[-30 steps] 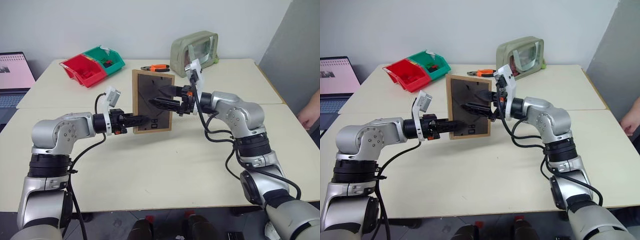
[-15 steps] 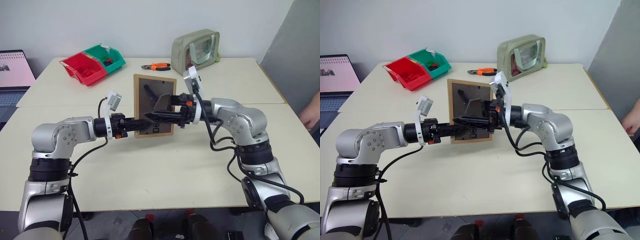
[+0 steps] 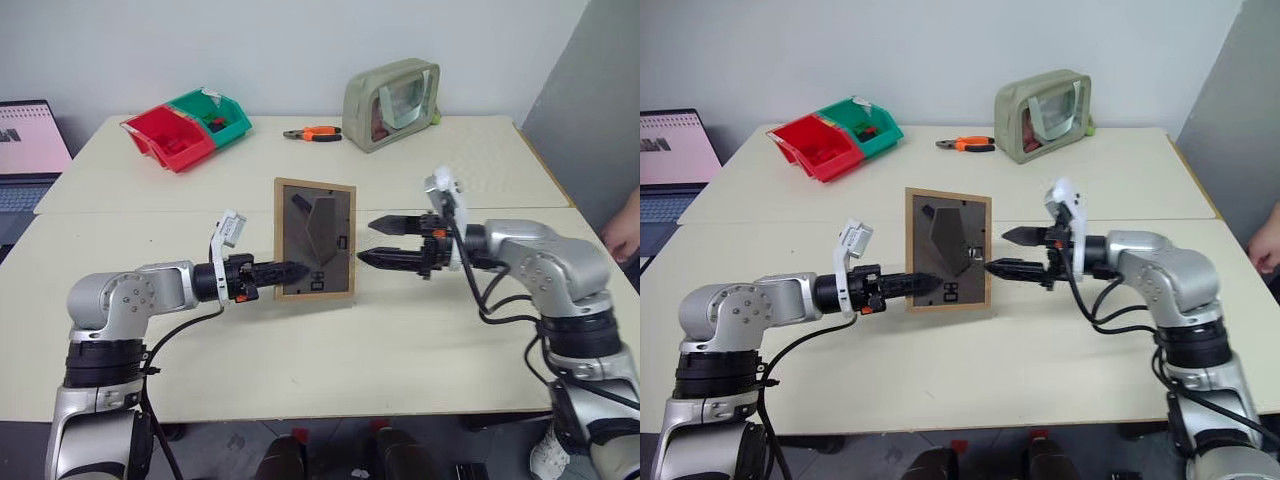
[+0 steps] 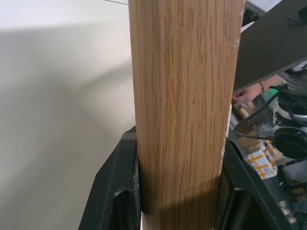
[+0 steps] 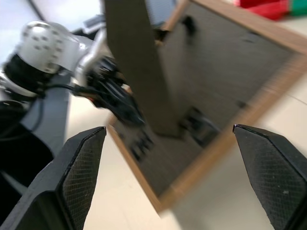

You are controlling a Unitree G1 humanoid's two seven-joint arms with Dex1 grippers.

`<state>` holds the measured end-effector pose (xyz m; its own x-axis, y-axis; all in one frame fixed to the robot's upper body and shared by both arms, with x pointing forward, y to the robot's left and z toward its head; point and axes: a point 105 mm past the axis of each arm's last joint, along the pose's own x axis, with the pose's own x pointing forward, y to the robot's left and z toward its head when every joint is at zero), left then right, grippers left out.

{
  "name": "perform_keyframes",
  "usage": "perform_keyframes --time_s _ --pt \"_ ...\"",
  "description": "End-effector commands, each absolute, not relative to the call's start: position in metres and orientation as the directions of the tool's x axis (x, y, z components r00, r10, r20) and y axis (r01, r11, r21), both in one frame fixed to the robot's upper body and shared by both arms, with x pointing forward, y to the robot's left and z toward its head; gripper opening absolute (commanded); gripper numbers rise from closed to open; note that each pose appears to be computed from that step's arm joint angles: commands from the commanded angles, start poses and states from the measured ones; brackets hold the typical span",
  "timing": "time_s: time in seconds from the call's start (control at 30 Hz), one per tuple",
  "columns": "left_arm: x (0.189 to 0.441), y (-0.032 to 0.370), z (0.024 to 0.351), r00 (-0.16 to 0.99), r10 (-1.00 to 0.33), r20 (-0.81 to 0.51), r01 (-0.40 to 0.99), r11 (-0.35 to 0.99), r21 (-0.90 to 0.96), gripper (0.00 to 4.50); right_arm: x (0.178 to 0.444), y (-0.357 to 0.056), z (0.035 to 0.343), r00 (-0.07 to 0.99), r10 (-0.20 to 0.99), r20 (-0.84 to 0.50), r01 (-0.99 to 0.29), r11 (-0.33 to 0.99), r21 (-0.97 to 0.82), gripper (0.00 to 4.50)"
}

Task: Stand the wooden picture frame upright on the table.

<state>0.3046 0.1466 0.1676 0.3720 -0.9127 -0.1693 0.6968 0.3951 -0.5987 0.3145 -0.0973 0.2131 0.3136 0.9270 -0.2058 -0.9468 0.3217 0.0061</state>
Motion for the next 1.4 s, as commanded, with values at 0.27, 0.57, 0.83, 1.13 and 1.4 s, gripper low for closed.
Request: perform_keyframes --time_s 0.27,0.57,0.83,1.13,1.4 --pt "0.271 0.133 0.176 0.216 -0.975 -0.042 0.596 0.166 -0.786 1.29 0.346 -0.12 0.204 0.587 0.808 -0.047 -0.135 0.041 -0.99 4.47" --pt "0.259 0.119 0.175 0.153 -0.988 -0.02 0.567 0.104 -0.817 1.29 0.335 -0.091 0.205 0.334 0.936 0.108 0.15 0.06 -0.987 4.47" --pt "0.253 0.116 0.172 0.15 -0.989 -0.009 0.544 0.09 -0.834 1.29 0.31 -0.07 0.207 0.129 0.98 0.15 0.191 0.124 -0.974 4.3" --pt "0.249 0.114 0.171 0.163 -0.987 -0.006 0.524 0.091 -0.847 1.29 0.309 -0.061 0.202 0.096 0.985 0.144 0.173 0.126 -0.977 2.4" --pt "0.245 0.11 0.172 0.165 -0.986 0.009 0.508 0.077 -0.858 1.64 0.304 -0.056 0.206 0.074 0.984 0.159 0.21 0.14 -0.968 1.72"
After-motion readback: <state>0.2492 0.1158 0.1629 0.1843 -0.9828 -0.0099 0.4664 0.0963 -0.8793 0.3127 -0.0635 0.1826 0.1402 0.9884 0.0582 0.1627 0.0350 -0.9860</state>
